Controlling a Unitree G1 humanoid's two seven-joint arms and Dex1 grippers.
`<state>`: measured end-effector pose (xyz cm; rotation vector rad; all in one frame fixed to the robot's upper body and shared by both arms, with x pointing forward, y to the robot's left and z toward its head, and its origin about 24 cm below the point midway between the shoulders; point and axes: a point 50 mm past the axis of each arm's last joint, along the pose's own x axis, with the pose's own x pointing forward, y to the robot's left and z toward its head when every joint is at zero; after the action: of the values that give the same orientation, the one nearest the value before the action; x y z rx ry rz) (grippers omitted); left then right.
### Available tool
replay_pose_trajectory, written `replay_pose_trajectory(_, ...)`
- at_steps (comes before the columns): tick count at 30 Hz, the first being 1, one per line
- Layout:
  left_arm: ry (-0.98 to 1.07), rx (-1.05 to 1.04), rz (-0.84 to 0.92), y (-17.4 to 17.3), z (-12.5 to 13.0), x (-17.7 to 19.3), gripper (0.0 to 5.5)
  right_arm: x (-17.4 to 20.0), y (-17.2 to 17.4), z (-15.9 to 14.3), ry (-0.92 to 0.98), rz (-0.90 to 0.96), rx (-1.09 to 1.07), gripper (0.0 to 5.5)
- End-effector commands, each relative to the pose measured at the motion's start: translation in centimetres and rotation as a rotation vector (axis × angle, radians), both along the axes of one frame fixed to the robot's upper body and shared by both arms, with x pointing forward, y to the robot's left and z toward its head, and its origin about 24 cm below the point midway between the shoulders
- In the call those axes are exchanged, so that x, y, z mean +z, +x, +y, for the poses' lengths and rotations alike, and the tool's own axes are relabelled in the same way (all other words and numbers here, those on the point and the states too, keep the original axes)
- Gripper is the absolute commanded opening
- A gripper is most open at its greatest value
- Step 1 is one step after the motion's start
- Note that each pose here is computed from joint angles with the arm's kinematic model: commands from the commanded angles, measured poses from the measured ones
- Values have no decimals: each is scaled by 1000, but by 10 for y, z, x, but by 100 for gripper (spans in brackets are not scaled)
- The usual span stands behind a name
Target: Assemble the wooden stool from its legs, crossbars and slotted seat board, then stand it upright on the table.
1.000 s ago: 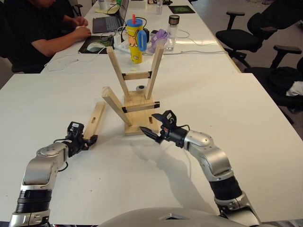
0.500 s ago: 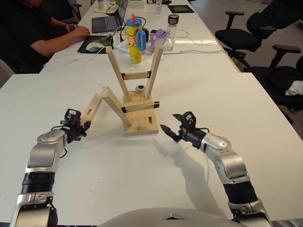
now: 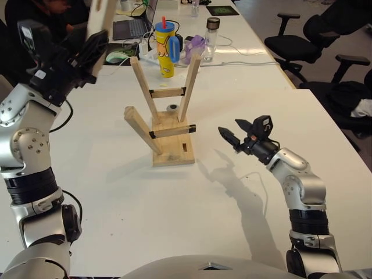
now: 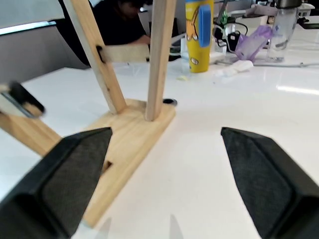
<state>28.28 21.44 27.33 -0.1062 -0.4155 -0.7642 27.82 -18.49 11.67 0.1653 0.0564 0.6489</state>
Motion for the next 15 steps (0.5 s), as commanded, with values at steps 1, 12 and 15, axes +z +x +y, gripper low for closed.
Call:
replay_pose_trajectory(1,42,-393,32,-28,-53,20,205,46,-13,-14,224,-40,207,405)
replay_pose_trajectory(12,-4,-745,338,-43,-121,-48,205,84,-50,-32,464,87,663,405)
replay_pose_trajectory(15,-19,-757,375,-41,-123,-59,205,89,-48,-31,526,94,694,441)
